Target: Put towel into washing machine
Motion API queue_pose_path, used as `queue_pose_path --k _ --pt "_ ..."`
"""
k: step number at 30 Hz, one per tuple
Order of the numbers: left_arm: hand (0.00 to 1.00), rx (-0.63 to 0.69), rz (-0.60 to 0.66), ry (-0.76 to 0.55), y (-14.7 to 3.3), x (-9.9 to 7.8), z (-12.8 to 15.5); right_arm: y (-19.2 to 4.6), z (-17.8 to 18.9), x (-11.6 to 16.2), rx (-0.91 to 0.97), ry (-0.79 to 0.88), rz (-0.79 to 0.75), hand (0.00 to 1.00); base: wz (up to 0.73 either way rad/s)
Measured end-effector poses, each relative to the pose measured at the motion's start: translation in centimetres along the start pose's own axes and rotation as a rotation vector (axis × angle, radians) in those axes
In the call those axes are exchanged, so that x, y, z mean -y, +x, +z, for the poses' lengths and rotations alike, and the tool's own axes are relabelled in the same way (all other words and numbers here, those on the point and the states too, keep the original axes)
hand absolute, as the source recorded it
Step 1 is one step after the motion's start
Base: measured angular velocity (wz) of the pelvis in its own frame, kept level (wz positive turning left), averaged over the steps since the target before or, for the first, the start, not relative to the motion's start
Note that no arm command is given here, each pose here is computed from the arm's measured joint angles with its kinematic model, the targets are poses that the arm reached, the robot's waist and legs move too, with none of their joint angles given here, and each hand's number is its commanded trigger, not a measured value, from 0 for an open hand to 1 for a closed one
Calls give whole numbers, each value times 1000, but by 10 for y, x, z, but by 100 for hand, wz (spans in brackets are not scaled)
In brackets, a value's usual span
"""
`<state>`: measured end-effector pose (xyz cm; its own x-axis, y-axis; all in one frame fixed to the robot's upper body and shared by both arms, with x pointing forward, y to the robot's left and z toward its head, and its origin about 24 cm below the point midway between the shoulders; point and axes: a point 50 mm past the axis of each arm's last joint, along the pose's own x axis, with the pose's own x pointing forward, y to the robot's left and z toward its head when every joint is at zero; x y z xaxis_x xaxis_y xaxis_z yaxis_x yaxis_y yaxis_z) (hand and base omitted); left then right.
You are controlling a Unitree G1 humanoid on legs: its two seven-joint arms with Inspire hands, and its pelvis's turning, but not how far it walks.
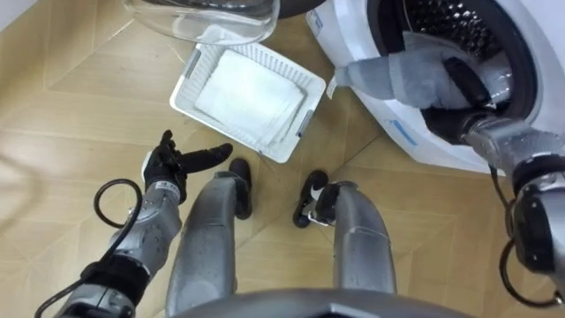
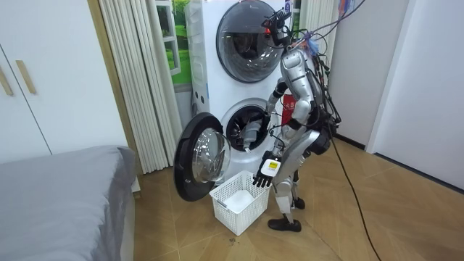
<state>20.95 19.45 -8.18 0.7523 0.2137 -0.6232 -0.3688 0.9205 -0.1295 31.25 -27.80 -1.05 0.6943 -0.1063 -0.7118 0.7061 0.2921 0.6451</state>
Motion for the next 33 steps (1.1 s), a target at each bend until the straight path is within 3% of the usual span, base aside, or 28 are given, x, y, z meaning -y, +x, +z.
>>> queue_pose_path --k 6,8,19,33 --pt "0 46 42 10 -5 1 4 -7 16 -26 18 156 -1 0 6" --pt "0 63 54 37 -6 5 3 -12 33 -28 58 230 -27 0 4" --pt "0 71 16 21 -8 19 -2 -20 50 -33 147 403 -151 0 5" --pt "0 116 -74 36 -4 32 4 -21 54 -8 227 483 -301 0 -1"
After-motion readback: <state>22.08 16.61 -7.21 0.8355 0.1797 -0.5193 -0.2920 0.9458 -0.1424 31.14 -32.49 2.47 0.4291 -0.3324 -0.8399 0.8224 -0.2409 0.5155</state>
